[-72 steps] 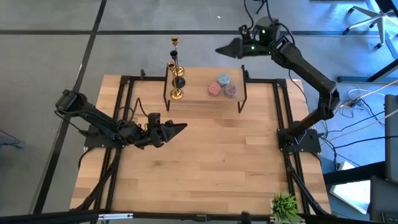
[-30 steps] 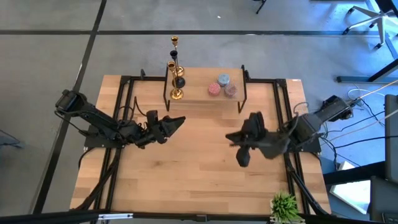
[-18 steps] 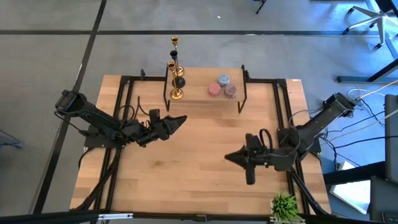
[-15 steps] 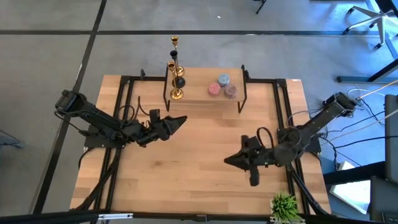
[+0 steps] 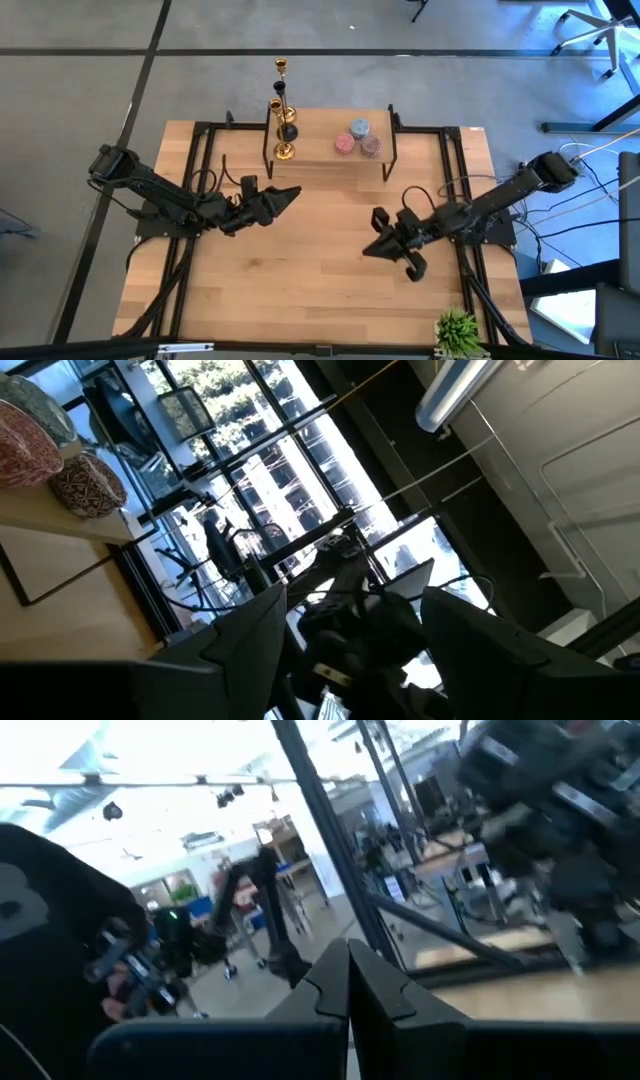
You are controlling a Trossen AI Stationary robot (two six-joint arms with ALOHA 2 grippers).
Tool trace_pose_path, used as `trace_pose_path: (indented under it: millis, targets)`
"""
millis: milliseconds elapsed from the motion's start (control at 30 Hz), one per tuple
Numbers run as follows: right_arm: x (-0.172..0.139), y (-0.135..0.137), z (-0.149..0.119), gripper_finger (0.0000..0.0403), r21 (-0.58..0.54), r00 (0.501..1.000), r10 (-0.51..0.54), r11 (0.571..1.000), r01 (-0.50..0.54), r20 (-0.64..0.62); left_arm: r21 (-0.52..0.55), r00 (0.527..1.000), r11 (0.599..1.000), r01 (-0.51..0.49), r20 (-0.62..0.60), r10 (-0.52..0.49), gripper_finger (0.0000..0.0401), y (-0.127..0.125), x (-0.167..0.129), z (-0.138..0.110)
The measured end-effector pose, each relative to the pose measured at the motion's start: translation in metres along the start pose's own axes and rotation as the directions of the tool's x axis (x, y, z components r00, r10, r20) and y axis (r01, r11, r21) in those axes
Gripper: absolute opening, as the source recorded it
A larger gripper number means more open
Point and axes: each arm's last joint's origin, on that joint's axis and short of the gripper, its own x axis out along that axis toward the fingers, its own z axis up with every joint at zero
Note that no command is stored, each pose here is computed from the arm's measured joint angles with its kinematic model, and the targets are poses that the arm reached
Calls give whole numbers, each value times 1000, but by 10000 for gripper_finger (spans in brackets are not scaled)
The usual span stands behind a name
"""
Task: Pick & Place candle stick holders
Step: Return to Home Position
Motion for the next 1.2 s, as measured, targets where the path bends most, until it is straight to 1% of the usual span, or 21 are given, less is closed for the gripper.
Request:
trace_pose_path:
  millis: [133,267,333,433,500,533,633,733,833,900,1000,1100,1200]
  targets:
    - [-6,-26,0,0,-5,999,-32,999,32,-27,-11,1000,1000,-9,-8,9,230,1,0,-1]
    - [-13,-53,1,0,-27,987,-133,991,131,-88,-14,1000,1000,-12,-11,12,230,1,0,-1]
    - [-19,-68,4,0,-33,967,-218,976,215,-134,-24,1000,1000,-17,-15,17,230,2,0,-2]
    - [-32,-86,8,0,-42,916,-343,939,342,-208,-30,1000,999,-19,-17,19,230,2,0,-2]
    - [-42,-94,13,0,-47,892,-384,922,385,-240,-30,1000,999,-19,-17,19,230,2,0,-2]
    - [-46,-95,19,0,-46,892,-385,922,385,-237,-31,1000,999,-19,-17,19,230,2,0,-2]
    - [-59,-91,38,0,-60,918,-350,937,345,-185,-30,1000,999,-19,-17,19,230,2,0,-2]
    - [-72,-77,56,0,-106,940,-329,942,319,-91,-30,1000,999,-19,-17,19,230,2,0,-2]
    - [-85,-63,69,0,-145,934,-356,924,353,0,-30,1000,999,-19,-17,19,230,2,0,-2]
    - [-92,-55,72,0,-157,925,-379,912,379,31,-30,1000,999,-20,-17,19,230,2,0,-2]
    - [-100,-44,69,0,-182,926,-377,911,370,0,-30,1000,999,-23,-13,23,230,2,0,-2]
    - [-106,-37,63,0,-188,915,-400,904,384,-53,-27,1000,999,-29,-11,29,230,3,0,-2]
    - [-110,-34,54,0,-187,907,-418,897,401,-60,-22,999,999,-37,-8,37,230,3,0,-2]
